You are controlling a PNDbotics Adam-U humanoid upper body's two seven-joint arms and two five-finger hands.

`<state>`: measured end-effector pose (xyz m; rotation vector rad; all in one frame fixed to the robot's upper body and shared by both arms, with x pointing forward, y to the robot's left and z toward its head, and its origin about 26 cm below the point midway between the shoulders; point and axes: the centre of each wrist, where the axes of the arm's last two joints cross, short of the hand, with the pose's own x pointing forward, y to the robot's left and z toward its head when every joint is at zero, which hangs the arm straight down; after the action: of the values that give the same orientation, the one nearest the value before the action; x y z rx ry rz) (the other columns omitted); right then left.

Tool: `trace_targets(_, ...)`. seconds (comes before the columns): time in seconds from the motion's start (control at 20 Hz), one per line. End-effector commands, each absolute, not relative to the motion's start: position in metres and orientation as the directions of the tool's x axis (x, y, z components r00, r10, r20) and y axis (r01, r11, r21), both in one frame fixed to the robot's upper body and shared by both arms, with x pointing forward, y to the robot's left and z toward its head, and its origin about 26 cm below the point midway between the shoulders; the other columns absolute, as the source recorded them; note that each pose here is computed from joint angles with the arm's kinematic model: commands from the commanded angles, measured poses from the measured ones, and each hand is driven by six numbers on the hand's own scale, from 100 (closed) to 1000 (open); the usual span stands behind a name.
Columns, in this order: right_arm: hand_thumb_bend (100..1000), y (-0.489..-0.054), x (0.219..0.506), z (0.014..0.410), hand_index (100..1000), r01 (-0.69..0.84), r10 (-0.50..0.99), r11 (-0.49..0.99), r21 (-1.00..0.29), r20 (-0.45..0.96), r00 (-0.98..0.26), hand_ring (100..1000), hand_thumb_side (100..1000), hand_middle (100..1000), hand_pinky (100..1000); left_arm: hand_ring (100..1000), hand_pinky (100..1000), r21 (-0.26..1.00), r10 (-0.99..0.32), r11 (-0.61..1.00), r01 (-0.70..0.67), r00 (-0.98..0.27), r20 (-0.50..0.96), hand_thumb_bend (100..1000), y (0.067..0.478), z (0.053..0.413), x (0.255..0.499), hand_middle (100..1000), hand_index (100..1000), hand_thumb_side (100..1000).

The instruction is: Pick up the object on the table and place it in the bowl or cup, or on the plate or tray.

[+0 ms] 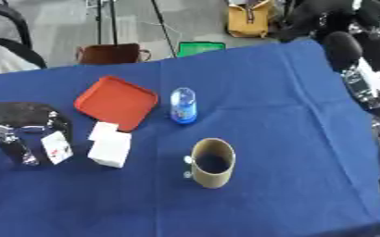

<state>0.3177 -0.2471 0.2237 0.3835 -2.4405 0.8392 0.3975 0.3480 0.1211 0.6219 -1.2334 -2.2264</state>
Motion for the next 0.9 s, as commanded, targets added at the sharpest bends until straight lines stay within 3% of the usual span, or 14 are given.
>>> trace_targets(0.05,237,-0.249,0.317,0.232,795,-0.411,-0.092,0.761,-0.502,0.543,-0.834,659,525,700,763,732,816,0.781,-0.531,-0.583,0.223,-0.832,-0.159,570,0.355,0.133,0.399,657,721,100)
trace_targets(0.55,236,-0.249,0.317,0.232,795,-0.409,-0.092,0.762,-0.501,0.542,-0.835,659,526,700,763,618,771,0.786,-0.546,-0.57,0.24,-0.826,-0.144,497,0.357,0.13,0.399,513,586,100)
trace_targets(0.6,236,-0.249,0.317,0.232,795,-0.409,-0.092,0.763,-0.501,0.542,-0.835,659,526,700,763,572,751,0.787,-0.548,-0.568,0.24,-0.824,-0.144,413,0.357,0.131,0.4,455,526,100)
trace_targets(0.9,236,-0.25,0.317,0.231,795,-0.407,-0.09,0.764,-0.501,0.542,-0.835,659,526,700,763,571,753,0.808,-0.57,-0.545,0.225,-0.806,-0.16,430,0.359,0.146,0.401,458,530,100)
